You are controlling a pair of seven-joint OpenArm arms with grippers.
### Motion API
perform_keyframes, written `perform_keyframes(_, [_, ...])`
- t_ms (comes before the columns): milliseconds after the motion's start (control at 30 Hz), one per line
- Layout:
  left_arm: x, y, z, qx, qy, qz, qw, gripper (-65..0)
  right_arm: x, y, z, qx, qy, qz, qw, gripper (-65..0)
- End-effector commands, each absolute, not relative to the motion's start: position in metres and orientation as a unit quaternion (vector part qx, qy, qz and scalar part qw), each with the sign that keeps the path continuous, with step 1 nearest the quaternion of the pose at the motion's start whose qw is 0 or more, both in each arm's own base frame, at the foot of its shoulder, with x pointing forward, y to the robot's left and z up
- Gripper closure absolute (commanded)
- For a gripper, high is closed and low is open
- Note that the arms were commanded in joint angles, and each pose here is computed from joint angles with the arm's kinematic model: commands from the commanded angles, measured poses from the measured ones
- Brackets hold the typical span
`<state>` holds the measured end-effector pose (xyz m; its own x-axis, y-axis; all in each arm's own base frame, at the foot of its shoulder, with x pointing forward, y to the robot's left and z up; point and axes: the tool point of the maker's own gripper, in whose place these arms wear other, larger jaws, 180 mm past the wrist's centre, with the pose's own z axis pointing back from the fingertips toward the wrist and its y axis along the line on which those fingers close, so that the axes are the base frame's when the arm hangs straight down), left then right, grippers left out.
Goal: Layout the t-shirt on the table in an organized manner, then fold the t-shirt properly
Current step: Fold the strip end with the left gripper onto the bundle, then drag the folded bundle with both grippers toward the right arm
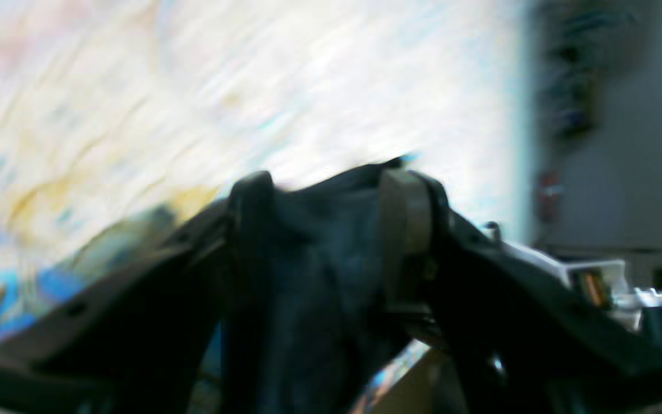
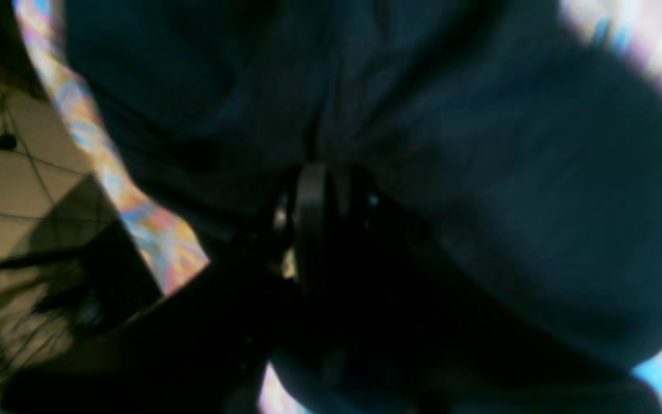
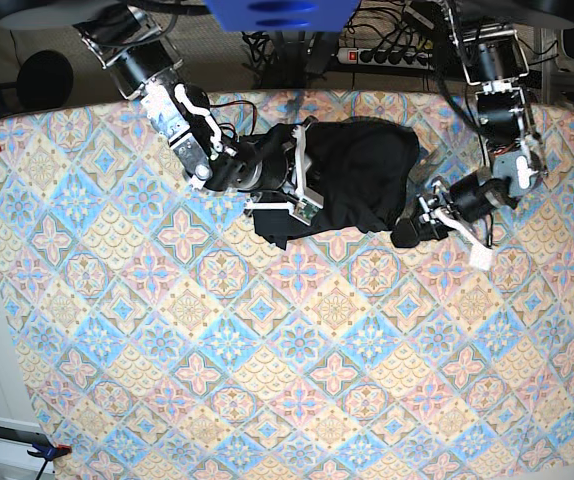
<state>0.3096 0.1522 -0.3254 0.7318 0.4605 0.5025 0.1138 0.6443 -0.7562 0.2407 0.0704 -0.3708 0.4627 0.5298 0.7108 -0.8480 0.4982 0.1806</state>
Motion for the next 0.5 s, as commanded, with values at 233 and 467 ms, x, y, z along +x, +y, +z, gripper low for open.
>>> perform_keyframes(233, [0.259,0.143,-0.3,-0.396,-0.363,0.047,0.842,-17.2,0.276,0.076,-0.307,0.294,-0.418,0.389,0.766,-6.9])
perform_keyframes(467, [0.23,0.109,-0.32,-0.407,-0.31,0.014,0.859,-7.7,0.306,0.056,-0.319,0.274,-0.418,0.362,0.787,-6.8])
